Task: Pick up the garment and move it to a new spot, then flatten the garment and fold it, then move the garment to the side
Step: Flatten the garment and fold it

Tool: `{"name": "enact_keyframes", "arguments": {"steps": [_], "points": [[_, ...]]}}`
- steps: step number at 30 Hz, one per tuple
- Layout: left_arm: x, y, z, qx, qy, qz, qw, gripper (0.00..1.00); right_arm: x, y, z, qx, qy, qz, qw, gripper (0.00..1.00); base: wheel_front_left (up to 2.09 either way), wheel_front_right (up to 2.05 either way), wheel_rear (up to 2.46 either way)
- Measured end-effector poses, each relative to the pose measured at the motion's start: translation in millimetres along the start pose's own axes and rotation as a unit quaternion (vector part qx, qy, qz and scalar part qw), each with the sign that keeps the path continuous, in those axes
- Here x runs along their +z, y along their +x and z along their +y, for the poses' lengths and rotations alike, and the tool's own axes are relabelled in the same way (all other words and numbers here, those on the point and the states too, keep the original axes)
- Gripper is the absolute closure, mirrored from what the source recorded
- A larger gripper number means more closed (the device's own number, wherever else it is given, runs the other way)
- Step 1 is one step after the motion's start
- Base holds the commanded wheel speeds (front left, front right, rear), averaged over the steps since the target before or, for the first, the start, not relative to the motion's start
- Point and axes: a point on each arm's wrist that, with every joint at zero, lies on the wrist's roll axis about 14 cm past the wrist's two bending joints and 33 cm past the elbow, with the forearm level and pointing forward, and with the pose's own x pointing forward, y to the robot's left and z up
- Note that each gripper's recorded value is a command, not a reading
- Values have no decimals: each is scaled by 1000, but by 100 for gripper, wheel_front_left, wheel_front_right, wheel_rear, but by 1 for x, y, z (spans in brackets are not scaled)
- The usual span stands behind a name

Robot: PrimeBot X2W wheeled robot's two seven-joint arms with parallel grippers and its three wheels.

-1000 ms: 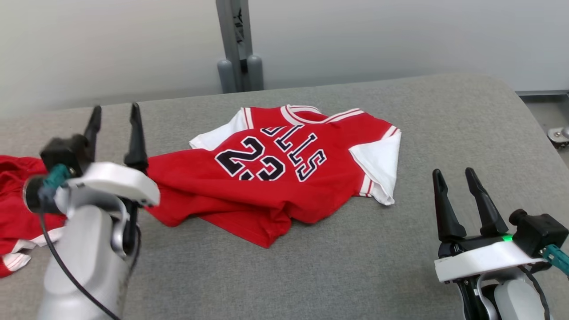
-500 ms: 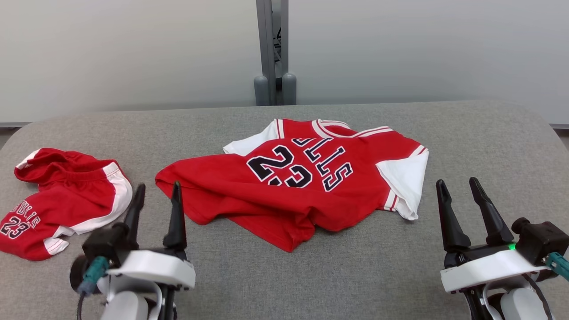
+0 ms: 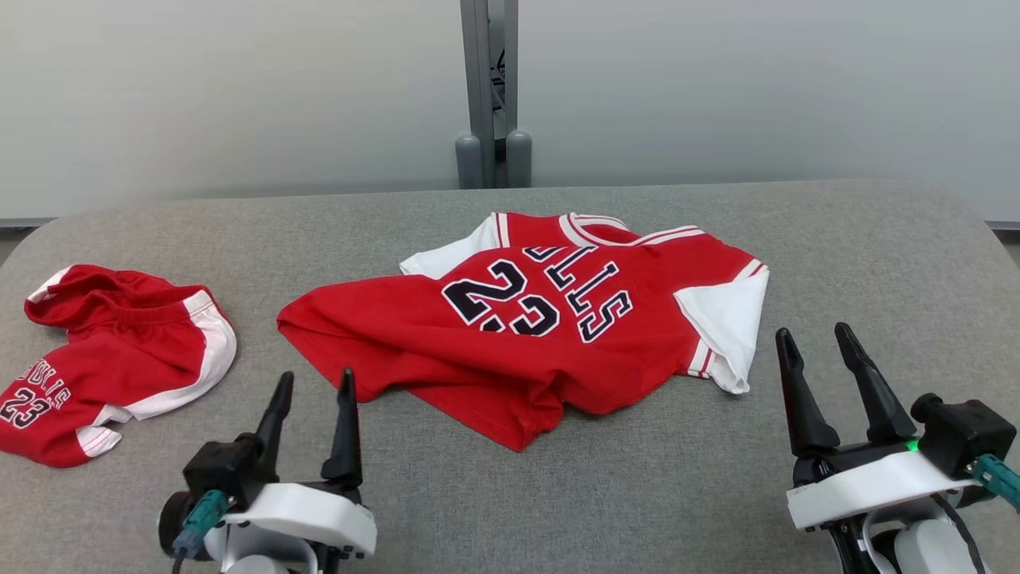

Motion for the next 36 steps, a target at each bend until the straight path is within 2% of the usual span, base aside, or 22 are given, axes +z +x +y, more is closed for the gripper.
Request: {"name": "enact_keyframes", "arguments": {"steps": [4,6,10,15,20,29,36], "points": [[-20,3,-32,-58,-17,33,998,0,-5,0,-2,-2,1,6,1000,0,0,0,0],[-51,-2,-64,-121,-13,84,989,0,-8,1,-6,-9,2,10,1000,0,0,0,0],[-83,-5,-94,-179,-13,147,973,0,-11,3,-15,-20,2,14,1000,0,0,0,0],[-108,-3,-119,-224,-16,206,952,0,-18,2,-23,-33,4,24,999,0,0,0,0],[-129,-4,-130,-242,-10,250,937,0,-21,2,-33,-48,4,27,998,0,0,0,0],[-143,-2,-139,-251,-14,277,927,0,-20,2,-42,-61,3,26,998,0,0,0,0],[-147,1,-142,-251,-18,284,925,0,-22,2,-44,-64,3,29,998,0,0,0,0]]}}
